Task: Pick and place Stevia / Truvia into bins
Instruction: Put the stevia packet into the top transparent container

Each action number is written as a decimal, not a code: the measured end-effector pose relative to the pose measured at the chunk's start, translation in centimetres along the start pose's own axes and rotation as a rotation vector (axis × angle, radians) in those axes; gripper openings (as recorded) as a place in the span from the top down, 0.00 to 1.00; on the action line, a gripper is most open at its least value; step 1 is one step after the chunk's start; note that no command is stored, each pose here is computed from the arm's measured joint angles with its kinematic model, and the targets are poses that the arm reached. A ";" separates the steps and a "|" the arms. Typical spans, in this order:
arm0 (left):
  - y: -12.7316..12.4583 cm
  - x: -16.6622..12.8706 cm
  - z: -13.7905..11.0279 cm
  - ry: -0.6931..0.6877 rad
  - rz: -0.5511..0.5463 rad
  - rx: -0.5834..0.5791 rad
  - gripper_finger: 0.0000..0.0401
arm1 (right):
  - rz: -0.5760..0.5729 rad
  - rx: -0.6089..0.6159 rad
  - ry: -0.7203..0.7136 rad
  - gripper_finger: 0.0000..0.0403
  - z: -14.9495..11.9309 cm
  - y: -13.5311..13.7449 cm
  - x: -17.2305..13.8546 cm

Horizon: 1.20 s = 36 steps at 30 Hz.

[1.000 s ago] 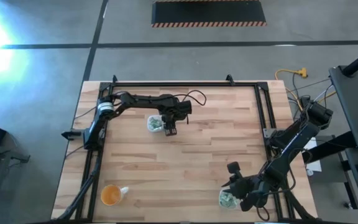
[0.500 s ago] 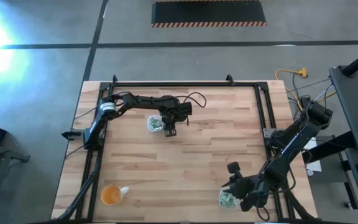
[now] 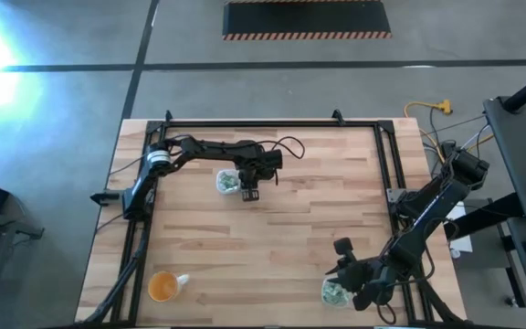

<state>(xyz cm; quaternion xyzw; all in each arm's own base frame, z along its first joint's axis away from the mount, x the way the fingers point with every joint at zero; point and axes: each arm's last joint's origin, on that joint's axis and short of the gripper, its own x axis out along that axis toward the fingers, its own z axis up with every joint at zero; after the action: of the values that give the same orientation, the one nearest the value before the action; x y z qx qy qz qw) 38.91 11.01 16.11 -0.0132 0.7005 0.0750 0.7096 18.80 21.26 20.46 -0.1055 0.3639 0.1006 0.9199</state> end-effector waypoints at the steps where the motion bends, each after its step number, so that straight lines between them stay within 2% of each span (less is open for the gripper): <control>1: 0.0 0.0 0.0 -0.001 -0.002 0.001 0.86 | 0.000 0.000 0.000 0.83 0.0 0.0 0.0; 5: 0.0 0.0 0.0 -0.004 0.002 0.023 0.98 | 0.000 0.000 0.000 0.83 0.0 0.0 0.0; 10: 0.1 -1.0 0.1 -0.033 0.010 0.025 0.99 | 0.000 0.000 0.000 0.83 0.0 0.0 0.0; 21: -0.2 -6.0 -0.2 -0.173 0.031 0.026 1.00 | 0.000 -0.001 0.001 0.83 0.0 0.0 0.0; 29: -0.9 -10.4 -3.0 -0.229 0.082 -0.030 1.00 | 0.000 -0.001 0.000 0.83 0.0 0.0 0.0; 33: -1.0 -10.7 -4.7 -0.199 0.109 -0.073 1.00 | 0.001 0.002 -0.003 0.83 0.0 0.0 0.0; 36: -1.2 -9.8 -5.7 -0.160 0.111 -0.078 1.00 | 0.002 0.002 -0.004 0.83 0.0 0.0 0.0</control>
<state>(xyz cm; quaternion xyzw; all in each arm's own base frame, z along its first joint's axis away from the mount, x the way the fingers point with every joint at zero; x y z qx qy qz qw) 33.36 8.25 25.62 0.0038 0.6378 0.1421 0.7569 18.82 21.29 20.49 -0.1040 0.3624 0.1011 0.9207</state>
